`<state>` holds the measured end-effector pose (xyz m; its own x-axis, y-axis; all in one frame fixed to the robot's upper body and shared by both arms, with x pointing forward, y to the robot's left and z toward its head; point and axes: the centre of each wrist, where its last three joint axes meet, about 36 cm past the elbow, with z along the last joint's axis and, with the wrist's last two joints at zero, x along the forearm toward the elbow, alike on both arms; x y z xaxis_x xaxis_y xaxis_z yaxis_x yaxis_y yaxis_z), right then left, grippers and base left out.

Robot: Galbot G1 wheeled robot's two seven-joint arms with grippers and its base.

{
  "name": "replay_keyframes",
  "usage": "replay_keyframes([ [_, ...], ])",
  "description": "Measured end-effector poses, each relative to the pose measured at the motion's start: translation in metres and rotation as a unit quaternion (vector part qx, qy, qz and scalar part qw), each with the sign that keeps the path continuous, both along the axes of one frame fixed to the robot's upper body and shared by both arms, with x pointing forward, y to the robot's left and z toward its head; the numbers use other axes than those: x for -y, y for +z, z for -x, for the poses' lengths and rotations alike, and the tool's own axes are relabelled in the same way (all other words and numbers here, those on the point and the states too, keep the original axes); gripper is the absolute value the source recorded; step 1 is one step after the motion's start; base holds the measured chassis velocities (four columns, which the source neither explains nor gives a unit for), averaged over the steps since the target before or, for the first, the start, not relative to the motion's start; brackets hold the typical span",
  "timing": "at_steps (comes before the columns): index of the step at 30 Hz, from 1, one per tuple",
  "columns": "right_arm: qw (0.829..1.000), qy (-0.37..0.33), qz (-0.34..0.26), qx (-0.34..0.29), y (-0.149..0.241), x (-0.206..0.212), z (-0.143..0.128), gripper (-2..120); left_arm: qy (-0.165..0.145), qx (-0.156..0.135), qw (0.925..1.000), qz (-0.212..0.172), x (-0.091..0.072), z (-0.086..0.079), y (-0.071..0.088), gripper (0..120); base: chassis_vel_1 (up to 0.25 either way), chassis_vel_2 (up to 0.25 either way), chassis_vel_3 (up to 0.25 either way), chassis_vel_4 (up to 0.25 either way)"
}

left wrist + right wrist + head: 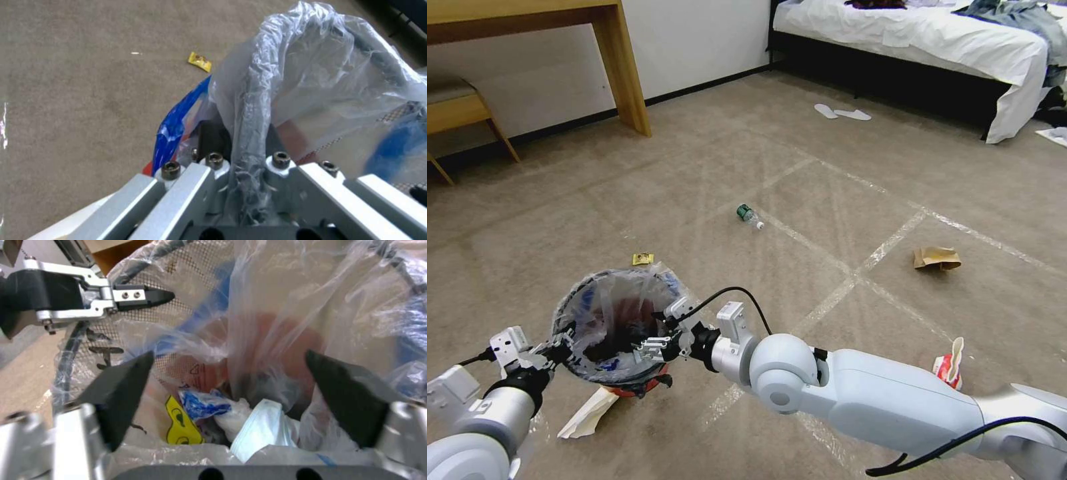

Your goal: Pick up the trash bin and place the garbage on the floor into it.

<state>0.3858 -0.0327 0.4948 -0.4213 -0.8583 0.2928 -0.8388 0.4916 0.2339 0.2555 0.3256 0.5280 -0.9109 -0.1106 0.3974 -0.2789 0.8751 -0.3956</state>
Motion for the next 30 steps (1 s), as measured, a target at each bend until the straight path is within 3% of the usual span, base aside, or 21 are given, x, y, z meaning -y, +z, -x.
replay_keyframes([
  [4, 1.0, 0.001, -0.002, -0.002, 0.0, -0.001, 0.001, 99, 0.0, 0.0, 1.0, 0.0, 0.0, 0.0, 0.0, 2, 0.0, 0.0, 0.0, 0.0],
  [11, 1.0, -0.002, -0.02, -0.001, 0.005, -0.002, 0.001, 100, 0.002, -0.001, 1.0, -0.001, 0.0, 0.001, -0.001, 2, 0.0, 0.0, 0.0, 0.0],
  [30, 0.985, -0.027, -0.165, 0.043, 0.05, 0.002, -0.023, 100, 0.005, -0.006, 1.0, -0.001, -0.002, -0.002, -0.007, 2, 0.0, 0.0, 0.0, 0.0],
])
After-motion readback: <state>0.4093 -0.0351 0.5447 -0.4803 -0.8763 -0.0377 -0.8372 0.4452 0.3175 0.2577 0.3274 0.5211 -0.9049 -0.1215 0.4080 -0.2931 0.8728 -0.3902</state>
